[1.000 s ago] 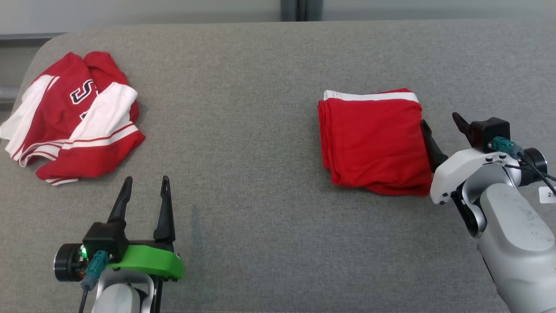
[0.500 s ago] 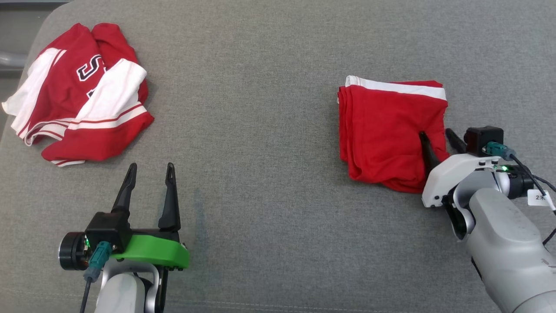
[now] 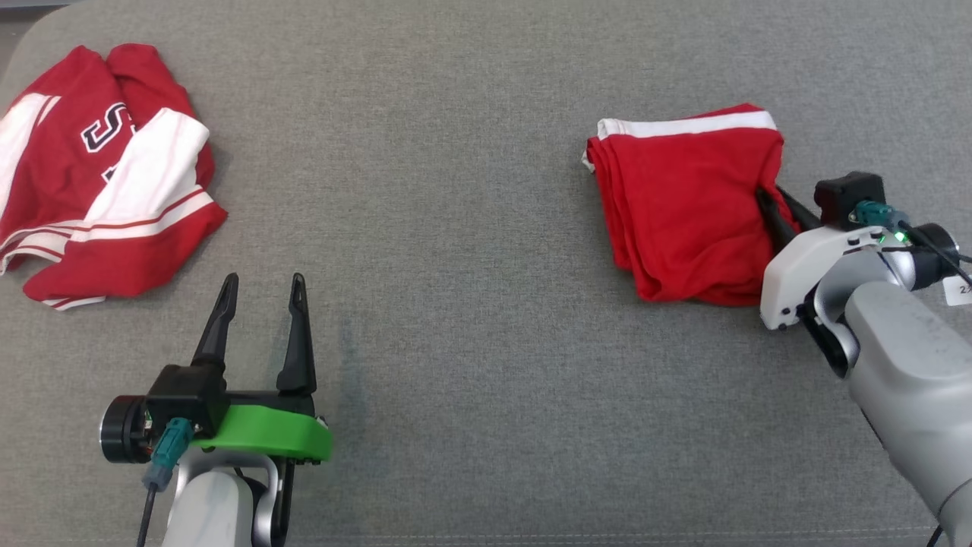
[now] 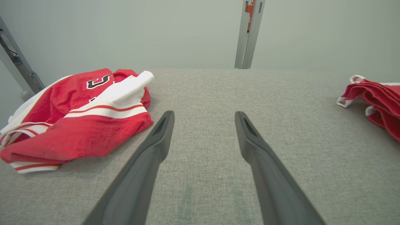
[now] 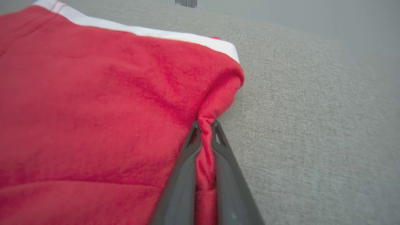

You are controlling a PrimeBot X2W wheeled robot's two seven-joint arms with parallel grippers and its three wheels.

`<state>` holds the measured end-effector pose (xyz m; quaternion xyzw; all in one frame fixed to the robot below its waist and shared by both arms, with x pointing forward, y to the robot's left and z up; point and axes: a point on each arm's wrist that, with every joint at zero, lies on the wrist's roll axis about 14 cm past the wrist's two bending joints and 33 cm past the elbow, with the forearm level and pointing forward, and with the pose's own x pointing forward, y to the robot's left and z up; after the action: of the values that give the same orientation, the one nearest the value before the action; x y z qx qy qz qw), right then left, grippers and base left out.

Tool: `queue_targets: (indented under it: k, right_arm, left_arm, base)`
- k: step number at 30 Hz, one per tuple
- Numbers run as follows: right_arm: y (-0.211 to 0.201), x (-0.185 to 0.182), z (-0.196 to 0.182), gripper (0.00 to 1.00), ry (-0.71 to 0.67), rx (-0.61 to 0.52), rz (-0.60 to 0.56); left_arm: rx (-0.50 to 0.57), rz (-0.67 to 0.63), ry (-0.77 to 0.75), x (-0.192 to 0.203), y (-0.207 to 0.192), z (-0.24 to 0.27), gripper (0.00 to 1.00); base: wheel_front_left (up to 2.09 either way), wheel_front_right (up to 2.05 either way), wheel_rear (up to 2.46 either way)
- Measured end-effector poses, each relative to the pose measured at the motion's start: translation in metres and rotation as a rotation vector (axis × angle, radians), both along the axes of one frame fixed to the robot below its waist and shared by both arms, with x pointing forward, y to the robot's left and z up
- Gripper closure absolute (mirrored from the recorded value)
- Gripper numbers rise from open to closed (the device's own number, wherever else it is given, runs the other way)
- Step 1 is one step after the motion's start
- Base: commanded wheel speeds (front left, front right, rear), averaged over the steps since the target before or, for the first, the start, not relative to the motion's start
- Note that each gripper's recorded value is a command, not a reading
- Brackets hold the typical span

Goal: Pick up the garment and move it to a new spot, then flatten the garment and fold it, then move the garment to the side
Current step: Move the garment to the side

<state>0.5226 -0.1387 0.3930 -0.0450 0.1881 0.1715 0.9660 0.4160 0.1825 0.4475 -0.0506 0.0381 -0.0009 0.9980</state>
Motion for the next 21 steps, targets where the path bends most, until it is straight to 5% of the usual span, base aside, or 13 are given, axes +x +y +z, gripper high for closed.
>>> queue_targets:
  k: [21]
  right_arm:
    - [-0.174, 0.057, 0.053, 1.00, -0.088, -0.354, -0.136]
  left_arm:
    - [0.005, -0.168, -0.033, 0.057, -0.055, -0.018, 0.00]
  base:
    - [0.00, 0.00, 0.00]
